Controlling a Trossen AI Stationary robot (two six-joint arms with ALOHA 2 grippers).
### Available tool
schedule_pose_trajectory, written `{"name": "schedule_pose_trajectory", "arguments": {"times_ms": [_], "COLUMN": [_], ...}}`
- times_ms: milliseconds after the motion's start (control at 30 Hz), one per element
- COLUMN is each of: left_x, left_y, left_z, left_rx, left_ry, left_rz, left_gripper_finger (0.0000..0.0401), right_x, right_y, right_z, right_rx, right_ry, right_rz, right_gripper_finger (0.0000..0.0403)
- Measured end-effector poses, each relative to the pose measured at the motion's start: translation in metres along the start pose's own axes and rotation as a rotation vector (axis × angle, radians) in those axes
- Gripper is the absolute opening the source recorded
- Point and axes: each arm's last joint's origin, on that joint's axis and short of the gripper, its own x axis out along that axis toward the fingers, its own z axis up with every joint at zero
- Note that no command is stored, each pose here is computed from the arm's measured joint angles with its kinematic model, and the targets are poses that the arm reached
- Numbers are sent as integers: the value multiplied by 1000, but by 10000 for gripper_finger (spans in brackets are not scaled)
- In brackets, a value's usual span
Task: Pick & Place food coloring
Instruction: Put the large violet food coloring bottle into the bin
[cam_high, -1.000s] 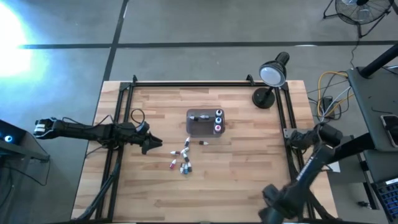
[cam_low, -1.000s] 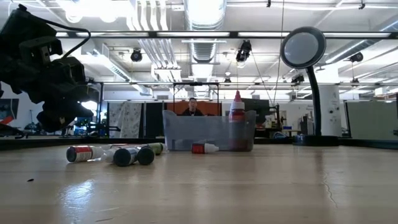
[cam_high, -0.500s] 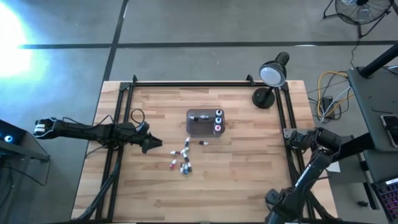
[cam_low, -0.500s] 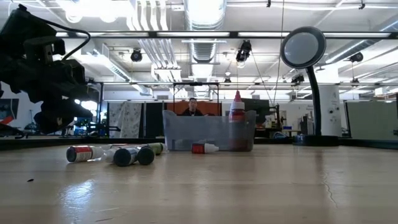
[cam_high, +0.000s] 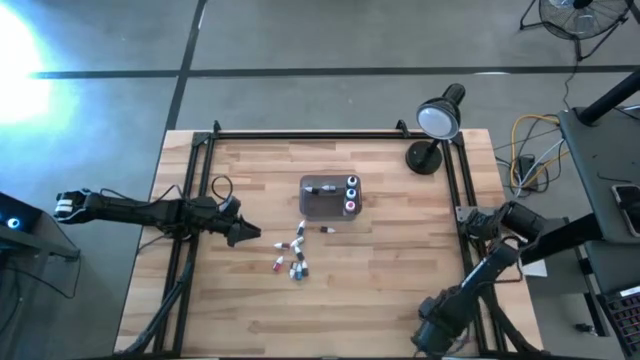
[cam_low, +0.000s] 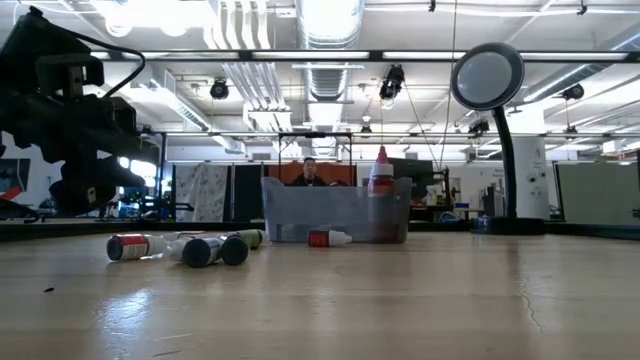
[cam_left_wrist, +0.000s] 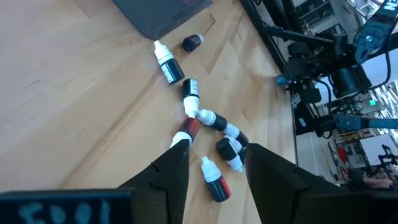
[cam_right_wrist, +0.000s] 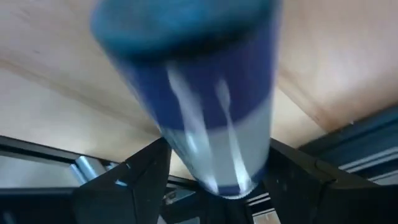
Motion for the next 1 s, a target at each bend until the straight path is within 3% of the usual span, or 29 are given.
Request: {"name": "schedule_pose_trajectory", "arguments": {"times_ms": [267,500,800,1000], "left_x": [0,0,0,0], "left_y": [0,0,0,0], "left_z": [0,0,0,0], "left_rx": [13,25,38,38], "left_ry": [0,0,-1,0], "left_rz": [0,2,3,3], "left_gripper_finger": [131,131,131,131], "right_x": [-28,-68,-137,-159], "right_y": [9,21,37,30], "right_z": [48,90,142,145], "right_rx": [-45,6,128,176], "right_ry": [4,-129,-369,-516], "right_rz": [102,249,532,423], "right_gripper_finger": [165,138,179,228]}}
